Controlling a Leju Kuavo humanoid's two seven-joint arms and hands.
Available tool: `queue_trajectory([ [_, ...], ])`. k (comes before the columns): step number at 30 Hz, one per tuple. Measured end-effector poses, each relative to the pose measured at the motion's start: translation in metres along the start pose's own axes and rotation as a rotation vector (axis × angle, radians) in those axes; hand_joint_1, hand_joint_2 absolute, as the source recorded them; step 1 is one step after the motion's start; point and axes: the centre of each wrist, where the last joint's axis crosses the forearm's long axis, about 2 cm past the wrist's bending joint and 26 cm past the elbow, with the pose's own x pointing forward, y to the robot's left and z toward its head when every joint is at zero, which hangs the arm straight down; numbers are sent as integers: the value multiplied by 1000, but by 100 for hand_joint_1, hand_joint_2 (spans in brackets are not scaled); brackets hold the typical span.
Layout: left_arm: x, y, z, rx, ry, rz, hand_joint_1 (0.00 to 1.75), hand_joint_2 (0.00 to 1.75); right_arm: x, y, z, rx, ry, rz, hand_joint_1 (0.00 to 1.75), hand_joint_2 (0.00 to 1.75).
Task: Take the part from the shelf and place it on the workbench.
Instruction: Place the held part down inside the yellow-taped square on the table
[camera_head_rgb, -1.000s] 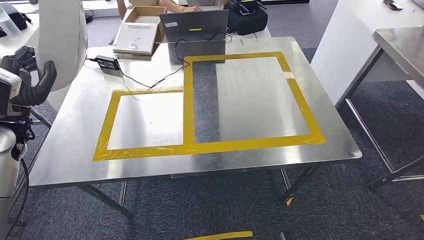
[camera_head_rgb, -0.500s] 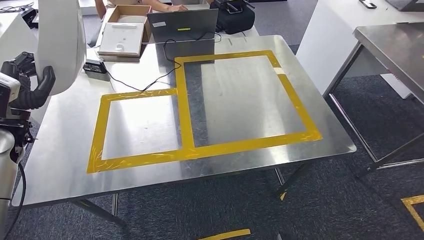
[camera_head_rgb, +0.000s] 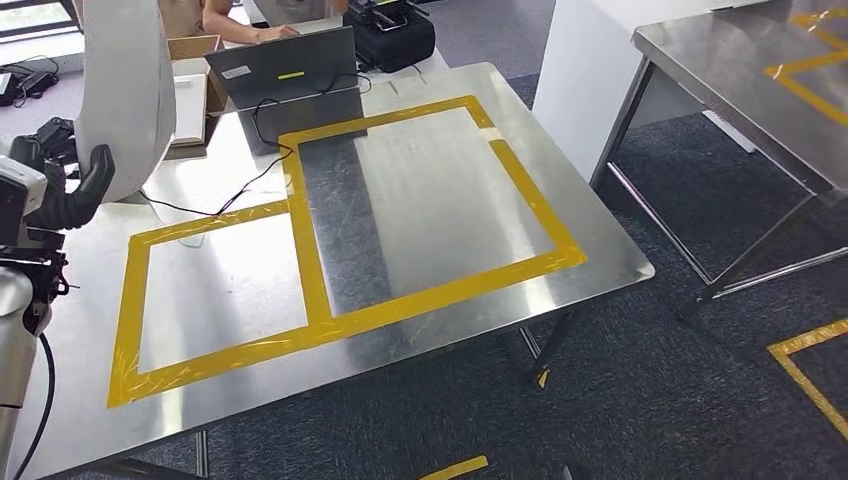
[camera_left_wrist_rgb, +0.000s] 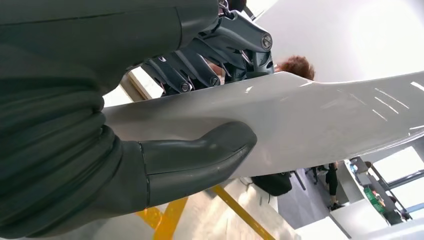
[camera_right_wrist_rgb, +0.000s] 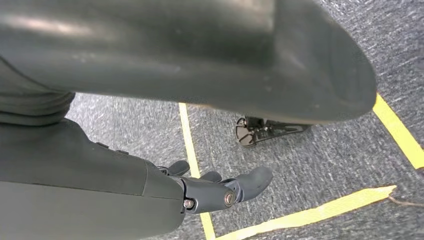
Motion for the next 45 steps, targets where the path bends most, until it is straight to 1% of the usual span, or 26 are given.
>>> queue_trajectory([
  [6,-2,-1,1,-1,14,-19,175,175,0,-1,0,-1,-3,0,0,0],
  [9,-7,-7,1,-6,27,-51,175,175,-2,-3,0,-5,-12,-4,0,0],
  [11,-12,-17,1,-10,34,-83,175,175,-2,-3,0,-5,-20,-9,0,0],
  [14,-25,-41,3,-1,45,-175,175,175,0,-3,0,-3,-23,-10,0,0],
  [16,-35,-59,5,8,58,-284,175,175,0,-2,0,-3,-24,-9,0,0],
  [19,-49,-80,9,-4,90,-495,175,175,1,-2,0,-3,-22,-3,0,0],
  [22,-60,-94,16,-62,146,-655,175,175,0,-2,0,-3,-20,1,0,0],
  [25,-70,-104,28,-138,232,-715,175,175,0,-3,0,-4,-19,7,0,0],
  [28,-78,-108,40,-203,302,-744,175,175,0,-5,0,-6,-15,17,0,0],
  [33,-85,-111,54,-312,384,-773,175,175,0,-7,1,-5,-13,32,0,0],
  [38,-88,-112,58,-379,420,-783,175,175,0,-7,1,-4,-13,38,0,0],
  [43,-88,-111,56,-456,461,-779,175,175,0,-8,1,-3,-16,38,0,0],
  [45,-88,-110,52,-473,470,-785,87,175,0,-10,1,-4,-16,38,0,0],
])
